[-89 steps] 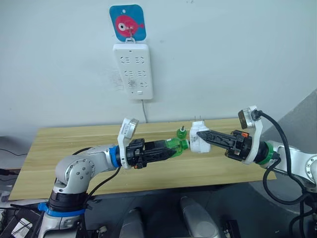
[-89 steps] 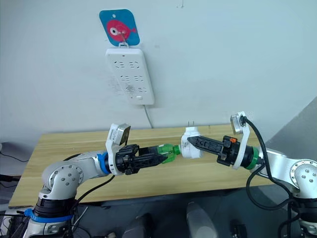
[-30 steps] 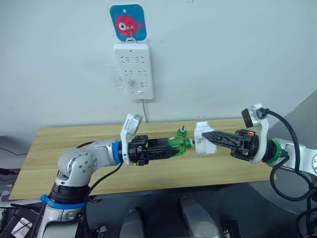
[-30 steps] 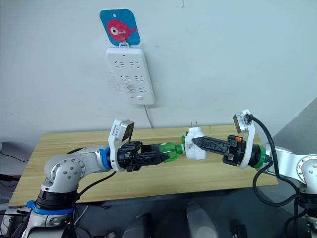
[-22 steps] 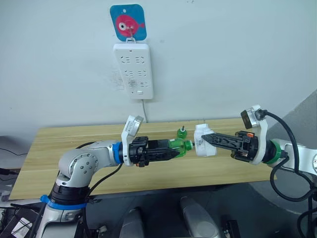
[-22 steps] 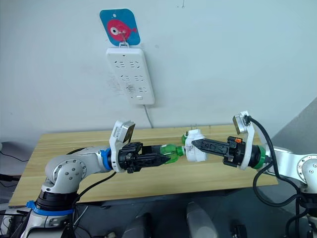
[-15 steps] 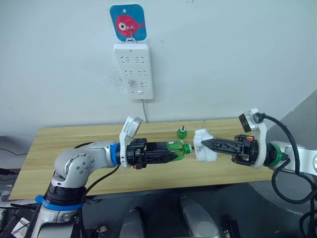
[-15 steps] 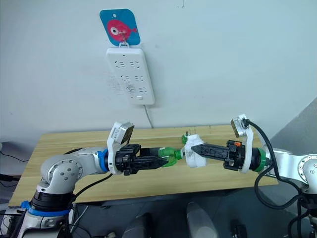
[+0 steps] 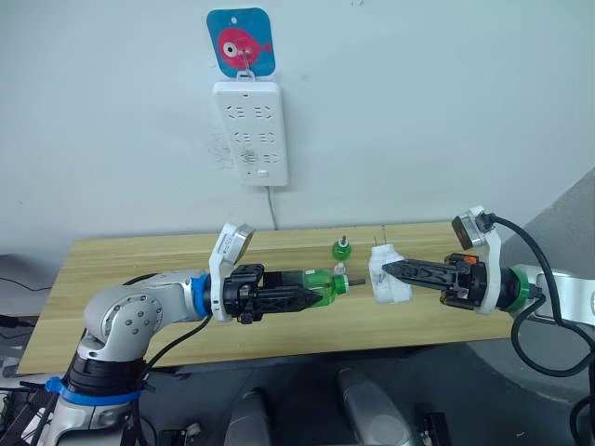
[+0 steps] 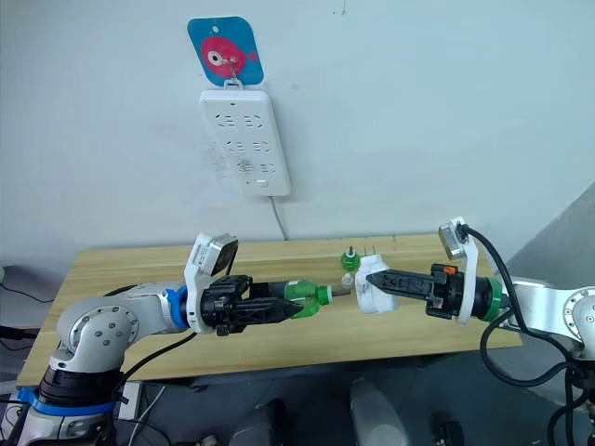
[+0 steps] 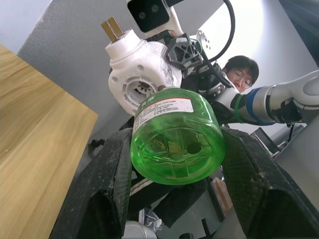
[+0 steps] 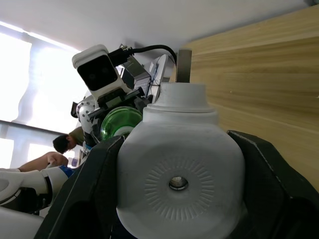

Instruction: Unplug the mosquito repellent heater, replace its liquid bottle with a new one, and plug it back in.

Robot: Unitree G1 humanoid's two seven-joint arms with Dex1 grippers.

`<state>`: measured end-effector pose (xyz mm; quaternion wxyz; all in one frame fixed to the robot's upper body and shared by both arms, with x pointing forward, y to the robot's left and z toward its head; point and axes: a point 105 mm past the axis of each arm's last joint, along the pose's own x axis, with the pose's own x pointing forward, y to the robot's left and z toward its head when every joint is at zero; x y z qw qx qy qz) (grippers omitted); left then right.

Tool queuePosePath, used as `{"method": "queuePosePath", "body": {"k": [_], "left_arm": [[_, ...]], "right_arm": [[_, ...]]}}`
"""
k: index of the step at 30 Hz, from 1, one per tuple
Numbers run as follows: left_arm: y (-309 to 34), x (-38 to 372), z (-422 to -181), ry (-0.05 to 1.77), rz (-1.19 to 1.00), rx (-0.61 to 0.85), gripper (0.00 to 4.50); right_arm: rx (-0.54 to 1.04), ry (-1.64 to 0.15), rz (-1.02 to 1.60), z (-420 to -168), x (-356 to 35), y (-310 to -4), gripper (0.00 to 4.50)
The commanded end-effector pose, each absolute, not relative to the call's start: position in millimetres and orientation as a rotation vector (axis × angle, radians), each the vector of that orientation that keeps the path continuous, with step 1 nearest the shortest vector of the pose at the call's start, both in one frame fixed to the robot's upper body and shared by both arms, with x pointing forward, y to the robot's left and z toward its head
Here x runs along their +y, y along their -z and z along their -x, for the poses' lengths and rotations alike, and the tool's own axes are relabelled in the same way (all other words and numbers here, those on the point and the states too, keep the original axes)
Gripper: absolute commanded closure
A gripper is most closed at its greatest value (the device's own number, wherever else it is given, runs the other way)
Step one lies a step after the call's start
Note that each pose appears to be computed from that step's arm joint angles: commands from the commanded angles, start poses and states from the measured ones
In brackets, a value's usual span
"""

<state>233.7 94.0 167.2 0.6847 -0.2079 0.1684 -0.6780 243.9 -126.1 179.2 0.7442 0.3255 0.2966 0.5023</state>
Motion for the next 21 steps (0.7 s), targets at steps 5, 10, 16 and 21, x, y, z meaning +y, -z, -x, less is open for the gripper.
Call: {"method": "queuePosePath", "body": {"k": [5,10,16,21], "left_arm": [[-171,90,-236,1.509,0.474,0.33,2.21],[-171,84,-236,1.522,0.487,0.321,2.21],[-170,79,-236,1.527,0.499,0.322,2.21],[-170,79,-238,1.522,0.514,0.319,2.21]], "right_arm": [[0.573,-1.124,-0.727,-246,-126,-195,1.56],[0.561,-1.138,-0.73,-246,-122,-197,1.56],[0.548,-1.158,-0.746,-245,-117,-198,1.56],[0.546,-1.154,-0.764,-245,-119,-197,1.56]]}}
